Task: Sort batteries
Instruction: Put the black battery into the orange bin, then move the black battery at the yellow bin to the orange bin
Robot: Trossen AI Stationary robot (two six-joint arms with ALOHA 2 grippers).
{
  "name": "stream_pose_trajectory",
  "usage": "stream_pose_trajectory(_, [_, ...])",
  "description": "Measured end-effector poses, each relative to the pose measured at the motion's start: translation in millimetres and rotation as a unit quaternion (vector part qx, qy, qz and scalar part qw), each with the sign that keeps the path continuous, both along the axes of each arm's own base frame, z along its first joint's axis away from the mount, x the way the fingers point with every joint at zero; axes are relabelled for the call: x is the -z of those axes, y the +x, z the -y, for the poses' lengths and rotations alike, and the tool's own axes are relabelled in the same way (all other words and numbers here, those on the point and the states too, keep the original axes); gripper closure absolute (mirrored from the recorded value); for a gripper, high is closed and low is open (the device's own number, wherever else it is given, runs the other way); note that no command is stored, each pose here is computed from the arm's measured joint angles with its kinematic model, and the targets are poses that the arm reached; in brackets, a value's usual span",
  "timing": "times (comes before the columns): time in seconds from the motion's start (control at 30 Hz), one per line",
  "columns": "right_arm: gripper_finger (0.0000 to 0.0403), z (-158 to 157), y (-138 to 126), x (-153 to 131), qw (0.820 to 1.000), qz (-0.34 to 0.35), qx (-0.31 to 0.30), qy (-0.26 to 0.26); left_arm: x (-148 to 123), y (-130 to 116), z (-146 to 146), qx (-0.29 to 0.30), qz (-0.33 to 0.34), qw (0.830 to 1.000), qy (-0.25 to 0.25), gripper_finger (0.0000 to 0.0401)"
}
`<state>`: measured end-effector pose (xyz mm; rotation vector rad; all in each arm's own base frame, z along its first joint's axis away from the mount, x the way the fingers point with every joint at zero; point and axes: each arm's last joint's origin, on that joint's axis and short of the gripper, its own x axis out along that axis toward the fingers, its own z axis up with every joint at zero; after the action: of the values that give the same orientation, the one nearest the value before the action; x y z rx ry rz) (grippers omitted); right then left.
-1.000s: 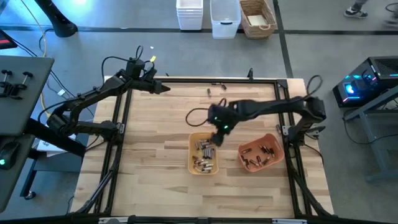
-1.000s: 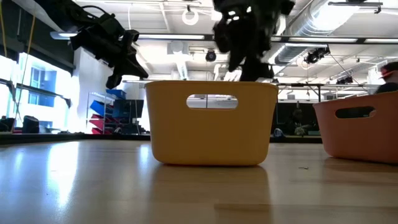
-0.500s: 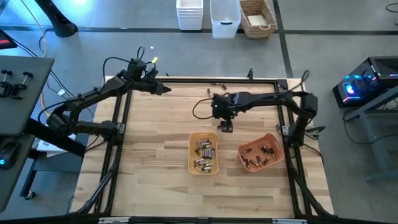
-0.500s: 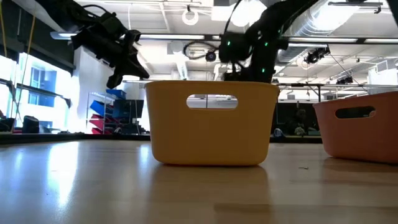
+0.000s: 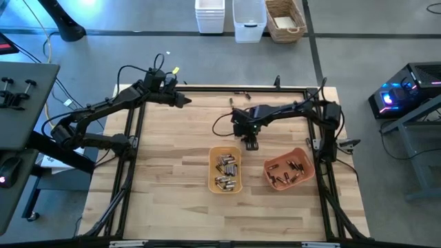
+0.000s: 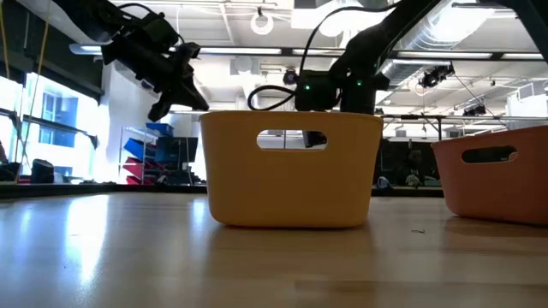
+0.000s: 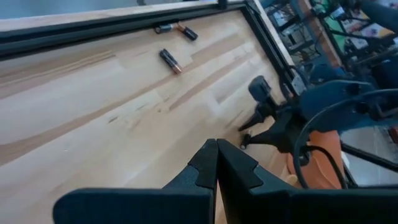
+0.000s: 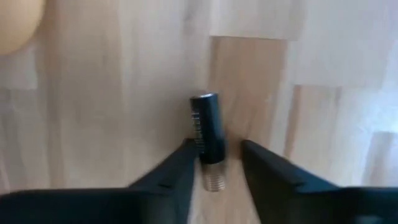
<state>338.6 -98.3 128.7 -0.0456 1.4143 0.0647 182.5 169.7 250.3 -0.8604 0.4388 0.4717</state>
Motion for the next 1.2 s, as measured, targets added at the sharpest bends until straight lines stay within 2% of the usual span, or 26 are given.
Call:
stream_pose_trajectory(0.1, [0.0355, 3.6, -1.8, -4.5, 1.0, 0.004, 0.027, 0.003, -0.5, 0.0, -1.0, -0.014, 0.001, 1.0, -0.001, 0.0401])
stream_pose_trajectory(0.17, [0.038, 4.0, -4.1, -11.4, 0.999, 0.011, 0.038, 0.011, -2.3, 0.0, -2.9, -0.017, 0.009, 1.0, 0.007, 0.0401])
stream_pose_trajectory(0.27, [0.0375, 2.4, -10.8, -23.7, 0.997, 0.004, 0.073, 0.01, -5.7, 0.1, -6.1, -0.022, 0.025, 0.999, 0.021, 0.0401])
stream_pose_trajectory(0.43, [0.0387, -15.3, -27.8, -74.7, 0.99, 0.021, 0.135, 0.047, -9.2, -2.3, -11.6, -0.034, 0.041, 0.998, 0.035, 0.0401])
stream_pose_trajectory(0.63, [0.0387, -72.8, -62.8, -129.2, 0.971, 0.014, 0.224, 0.08, -9.5, -6.2, -16.3, -0.034, 0.04, 0.997, 0.051, 0.0401])
stream_pose_trajectory(0.7, [0.0387, -97.0, -73.5, -134.5, 0.963, 0.0, 0.252, 0.1, -7.5, -6.0, -18.1, -0.033, 0.035, 0.997, 0.053, 0.0401])
stream_pose_trajectory(0.8, [0.0387, -131.8, -93.4, -128.0, 0.946, -0.057, 0.296, 0.123, -2.4, -5.2, -21.6, -0.032, 0.029, 0.998, 0.045, 0.0401])
stream_pose_trajectory(0.87, [0.0377, -150.0, -103.7, -116.5, 0.932, -0.091, 0.329, 0.12, 1.4, -3.6, -23.1, -0.026, 0.027, 0.999, 0.036, 0.0401])
stream_pose_trajectory(0.97, [0.034, -165.5, -112.7, -103.2, 0.911, -0.12, 0.375, 0.125, 6.9, -1.1, -24.6, -0.007, 0.025, 0.999, 0.026, 0.0401])
stream_pose_trajectory(1.1, [0.0272, -166.6, -112.3, -97.4, 0.891, -0.128, 0.411, 0.146, 10.9, 0.8, -25.8, 0.002, 0.024, 1.0, 0.015, 0.0401])
stream_pose_trajectory(1.2, [0.0226, -164.2, -112.2, -103.1, 0.885, -0.136, 0.421, 0.145, 11.5, 1.0, -25.7, 0.014, 0.029, 0.999, 0.011, 0.0401])
